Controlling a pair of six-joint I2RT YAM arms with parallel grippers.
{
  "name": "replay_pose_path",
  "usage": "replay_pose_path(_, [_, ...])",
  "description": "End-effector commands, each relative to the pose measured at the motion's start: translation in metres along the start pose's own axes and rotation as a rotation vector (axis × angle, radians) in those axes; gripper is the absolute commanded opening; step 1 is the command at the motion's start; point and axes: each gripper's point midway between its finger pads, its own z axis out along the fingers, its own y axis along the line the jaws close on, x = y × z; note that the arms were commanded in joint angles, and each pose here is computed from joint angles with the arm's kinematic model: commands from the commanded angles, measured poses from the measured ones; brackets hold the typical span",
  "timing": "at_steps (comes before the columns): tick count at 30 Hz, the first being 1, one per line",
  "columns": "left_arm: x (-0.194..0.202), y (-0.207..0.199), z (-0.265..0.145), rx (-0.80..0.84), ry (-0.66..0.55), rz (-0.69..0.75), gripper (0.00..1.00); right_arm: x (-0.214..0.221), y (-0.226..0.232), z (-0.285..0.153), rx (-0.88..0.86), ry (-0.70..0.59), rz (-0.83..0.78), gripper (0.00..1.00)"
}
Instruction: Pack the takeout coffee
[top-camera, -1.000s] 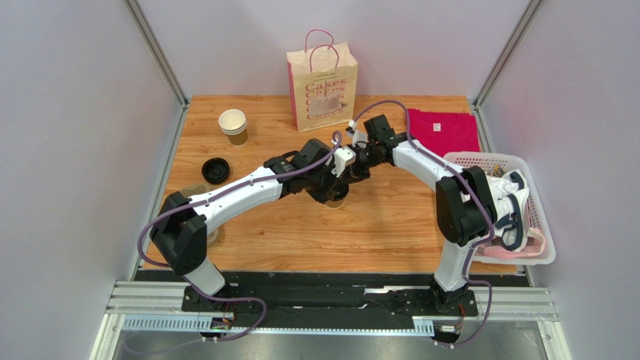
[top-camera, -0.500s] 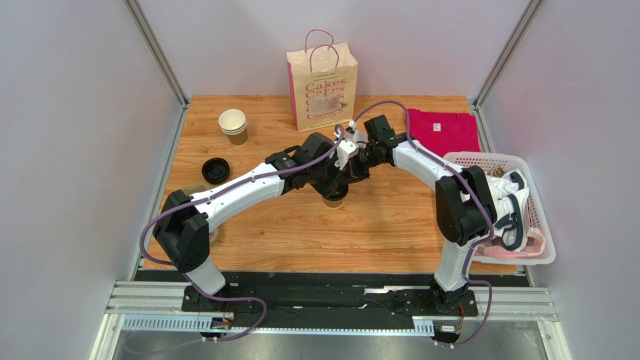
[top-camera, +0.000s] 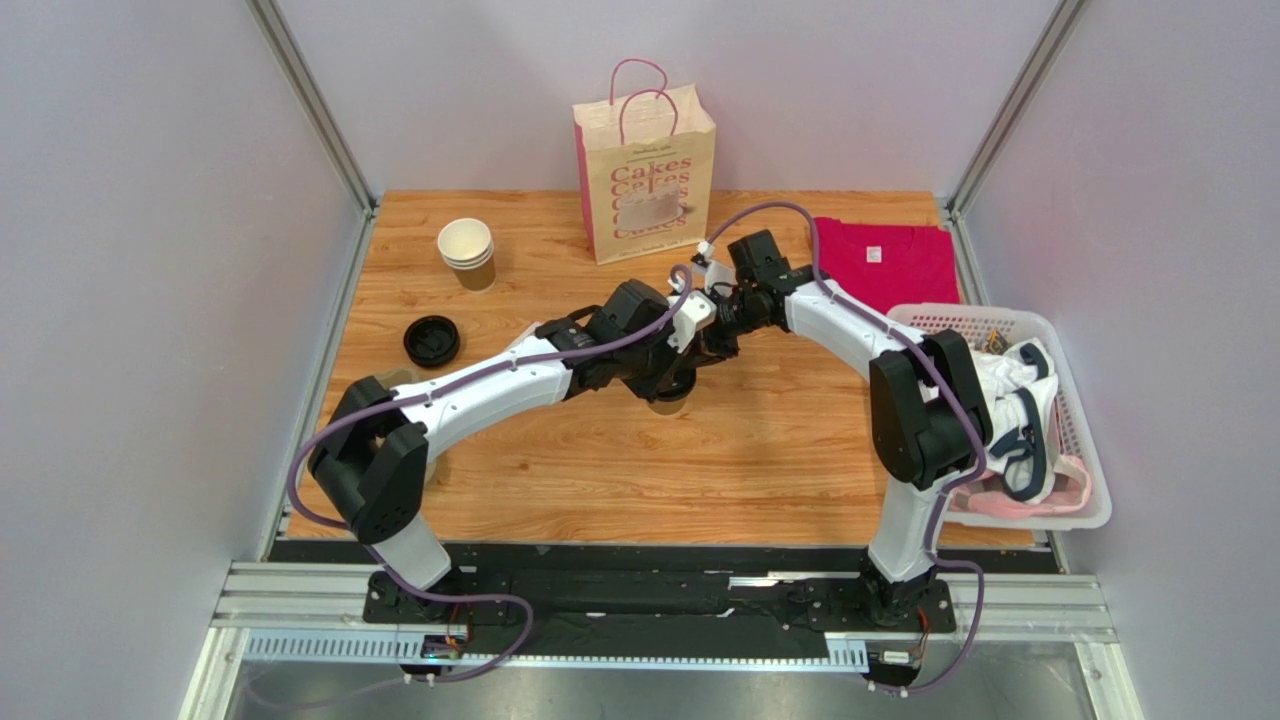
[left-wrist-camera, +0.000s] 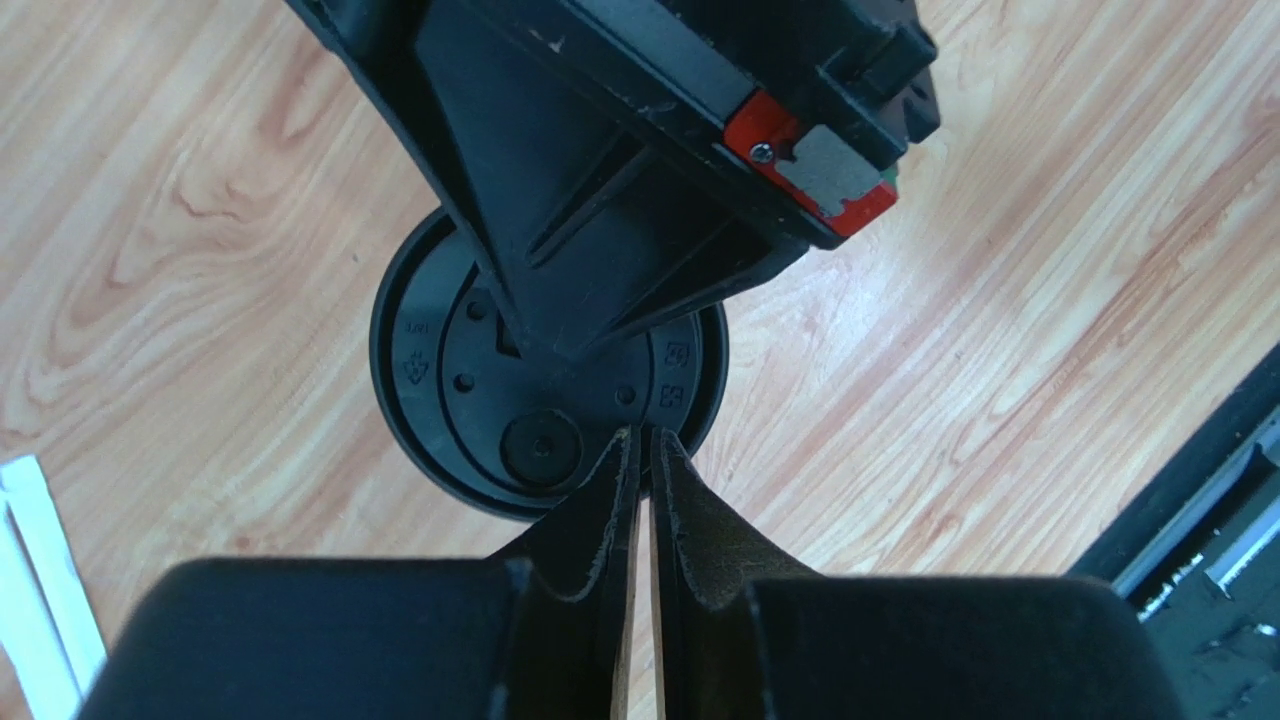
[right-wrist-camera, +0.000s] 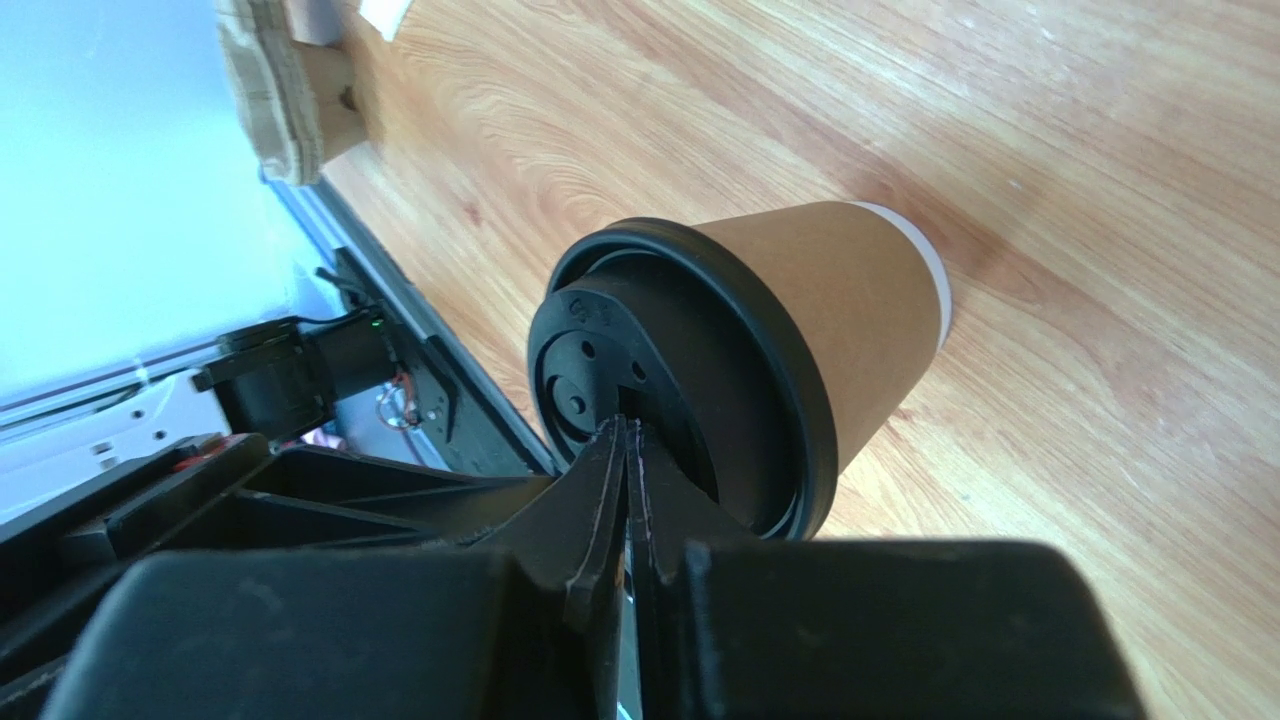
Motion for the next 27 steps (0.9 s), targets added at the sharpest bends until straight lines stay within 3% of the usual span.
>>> replay_pose_path(1, [0.034, 0.002, 0.023, 0.004, 0.092, 0.026, 0.11, 0.004, -0.019, 0.013, 0.044, 0.02, 0.024, 0.06])
replay_pose_path(4, [0.041, 0.004, 0.024, 0.014, 0.119, 0.013, 0.11, 0.004, -0.02, 0.013, 0.045, 0.022, 0.025, 0.06])
replay_pose_path(7, [0.023, 0.006, 0.01, 0.016, 0.061, 0.009, 0.11, 0.004, -0.021, 0.012, 0.045, 0.02, 0.025, 0.06])
replay_pose_path(11, [-0.039, -0.001, -0.032, 0.041, -0.095, 0.026, 0.12, 0.004, -0.018, 0.011, 0.041, 0.018, 0.019, 0.06])
replay_pose_path(17, [-0.073, -0.008, -0.066, 0.064, -0.156, 0.036, 0.12, 0.003, -0.016, 0.01, 0.037, 0.016, 0.02, 0.06])
replay_pose_path(27, [-0.017, 0.0, -0.017, 0.049, -0.044, 0.048, 0.12, 0.004, -0.015, 0.01, 0.027, 0.019, 0.031, 0.06])
